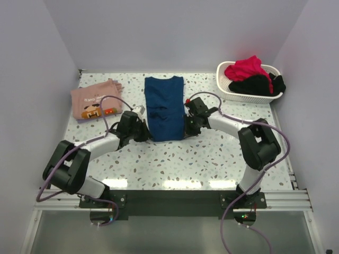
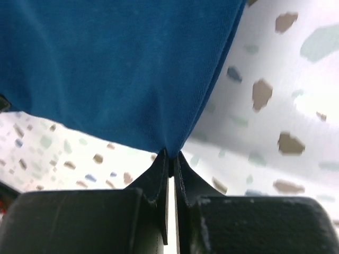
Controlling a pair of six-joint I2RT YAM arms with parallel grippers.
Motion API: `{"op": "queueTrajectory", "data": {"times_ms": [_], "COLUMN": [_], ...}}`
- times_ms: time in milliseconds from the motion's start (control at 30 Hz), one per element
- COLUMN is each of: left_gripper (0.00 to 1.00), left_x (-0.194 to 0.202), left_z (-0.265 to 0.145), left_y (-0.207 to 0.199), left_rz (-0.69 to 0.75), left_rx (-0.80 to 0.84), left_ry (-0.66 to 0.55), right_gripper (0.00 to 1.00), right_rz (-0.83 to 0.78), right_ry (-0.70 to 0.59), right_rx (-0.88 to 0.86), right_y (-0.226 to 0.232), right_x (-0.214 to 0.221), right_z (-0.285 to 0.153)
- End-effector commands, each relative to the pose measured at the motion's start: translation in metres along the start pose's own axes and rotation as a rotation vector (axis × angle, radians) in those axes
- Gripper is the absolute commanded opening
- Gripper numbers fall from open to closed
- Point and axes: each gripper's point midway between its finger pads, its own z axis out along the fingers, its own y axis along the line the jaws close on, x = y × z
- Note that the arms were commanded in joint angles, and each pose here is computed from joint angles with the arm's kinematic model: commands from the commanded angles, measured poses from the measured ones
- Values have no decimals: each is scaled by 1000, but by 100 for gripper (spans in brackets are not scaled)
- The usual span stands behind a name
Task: Fold and stack the t-shirts
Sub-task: Fold the tshirt
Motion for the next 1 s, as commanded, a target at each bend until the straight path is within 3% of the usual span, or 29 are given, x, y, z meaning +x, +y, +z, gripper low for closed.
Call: {"op": "queueTrajectory", "data": {"times_ms": [0,233,533,700,967], "left_gripper": [0,0,0,0,0], "left_x": [-17,-23,8,25,50], "left_z": [-25,-64,-87,-107,-127], "left_y": [-27,-41,-51,-70,-72], "left_rz": [7,12,72,115,54], "left_rx": [79,114,175,298,324], "left_ry": [-50,-99,-22,38,62], "right_gripper": [0,0,0,0,0], "right_rz": [-46,-69,-111,-125,-92], "right_ry": [-44,-116,-24,5,-2], "right_rx": [-49,-45,6,15,10], "right_y": [20,23,13,16,24], "right_x": [0,0,46,75,105], "right_z": [-43,-90,-103,-123,-148]}}
